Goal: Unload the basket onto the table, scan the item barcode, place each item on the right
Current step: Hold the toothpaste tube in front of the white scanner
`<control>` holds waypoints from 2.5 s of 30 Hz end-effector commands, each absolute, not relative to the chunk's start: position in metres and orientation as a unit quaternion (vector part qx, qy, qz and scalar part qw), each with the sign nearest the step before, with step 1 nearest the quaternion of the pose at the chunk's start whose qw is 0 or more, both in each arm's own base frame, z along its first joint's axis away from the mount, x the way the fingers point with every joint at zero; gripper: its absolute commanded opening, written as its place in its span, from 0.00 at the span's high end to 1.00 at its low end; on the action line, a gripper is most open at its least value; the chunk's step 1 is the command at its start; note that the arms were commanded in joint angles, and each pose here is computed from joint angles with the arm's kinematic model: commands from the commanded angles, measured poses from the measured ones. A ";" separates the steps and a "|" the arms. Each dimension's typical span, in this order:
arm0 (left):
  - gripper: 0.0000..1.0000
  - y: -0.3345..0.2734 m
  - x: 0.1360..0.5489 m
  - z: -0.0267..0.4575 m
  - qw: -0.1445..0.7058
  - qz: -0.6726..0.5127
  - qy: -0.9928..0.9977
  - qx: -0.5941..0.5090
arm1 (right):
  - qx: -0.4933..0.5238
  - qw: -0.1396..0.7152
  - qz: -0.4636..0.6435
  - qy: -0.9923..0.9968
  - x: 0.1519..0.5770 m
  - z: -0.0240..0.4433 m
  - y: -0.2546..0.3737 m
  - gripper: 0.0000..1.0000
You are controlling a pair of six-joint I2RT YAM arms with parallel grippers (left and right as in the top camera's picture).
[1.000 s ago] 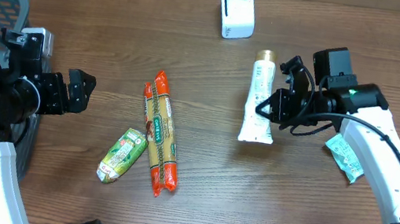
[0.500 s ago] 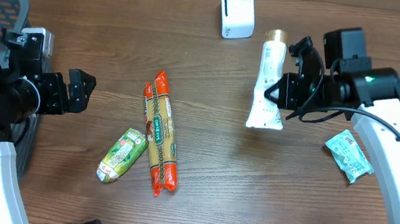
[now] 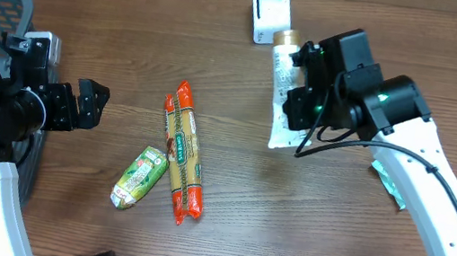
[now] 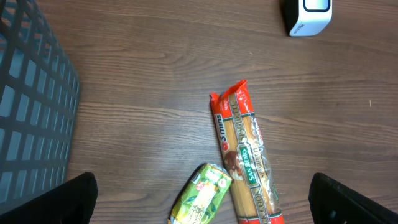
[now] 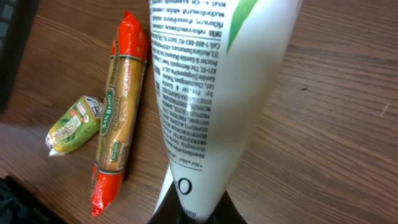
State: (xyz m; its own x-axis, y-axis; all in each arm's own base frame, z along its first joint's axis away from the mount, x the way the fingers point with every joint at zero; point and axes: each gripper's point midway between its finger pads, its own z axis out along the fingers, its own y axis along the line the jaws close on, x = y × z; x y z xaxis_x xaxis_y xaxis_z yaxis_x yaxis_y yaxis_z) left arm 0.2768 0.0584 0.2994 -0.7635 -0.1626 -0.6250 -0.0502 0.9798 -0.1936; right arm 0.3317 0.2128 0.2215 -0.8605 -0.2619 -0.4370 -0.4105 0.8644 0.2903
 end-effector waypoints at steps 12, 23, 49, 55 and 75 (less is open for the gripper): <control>0.00 0.057 0.278 0.301 0.345 -0.086 0.934 -0.045 | -0.109 0.390 0.023 0.914 0.391 0.312 0.167 0.96; 0.00 0.057 0.278 0.301 0.345 -0.086 0.934 -0.045 | -0.255 0.481 -0.250 0.801 0.494 0.317 0.169 0.96; 0.01 0.057 0.278 0.301 0.345 -0.086 0.934 -0.045 | -0.396 0.455 -0.443 0.664 0.630 0.179 0.177 0.96; 0.00 0.057 0.278 0.301 0.345 -0.086 0.934 -0.045 | -0.409 0.452 -0.434 0.663 0.633 0.162 0.182 0.96; 0.00 0.057 0.278 0.301 0.345 -0.086 0.934 -0.045 | -0.299 0.486 -0.368 0.734 0.610 0.211 0.166 0.96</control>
State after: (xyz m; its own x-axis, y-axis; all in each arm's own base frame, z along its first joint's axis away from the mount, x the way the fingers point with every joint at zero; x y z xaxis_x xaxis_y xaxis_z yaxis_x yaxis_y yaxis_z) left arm 0.2767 0.0584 0.2993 -0.7637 -0.1627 -0.6247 -0.0502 0.9798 -0.1938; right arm 0.6162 0.1679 0.0993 -0.3701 -0.8991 -0.2339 -0.2710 0.3453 -0.8985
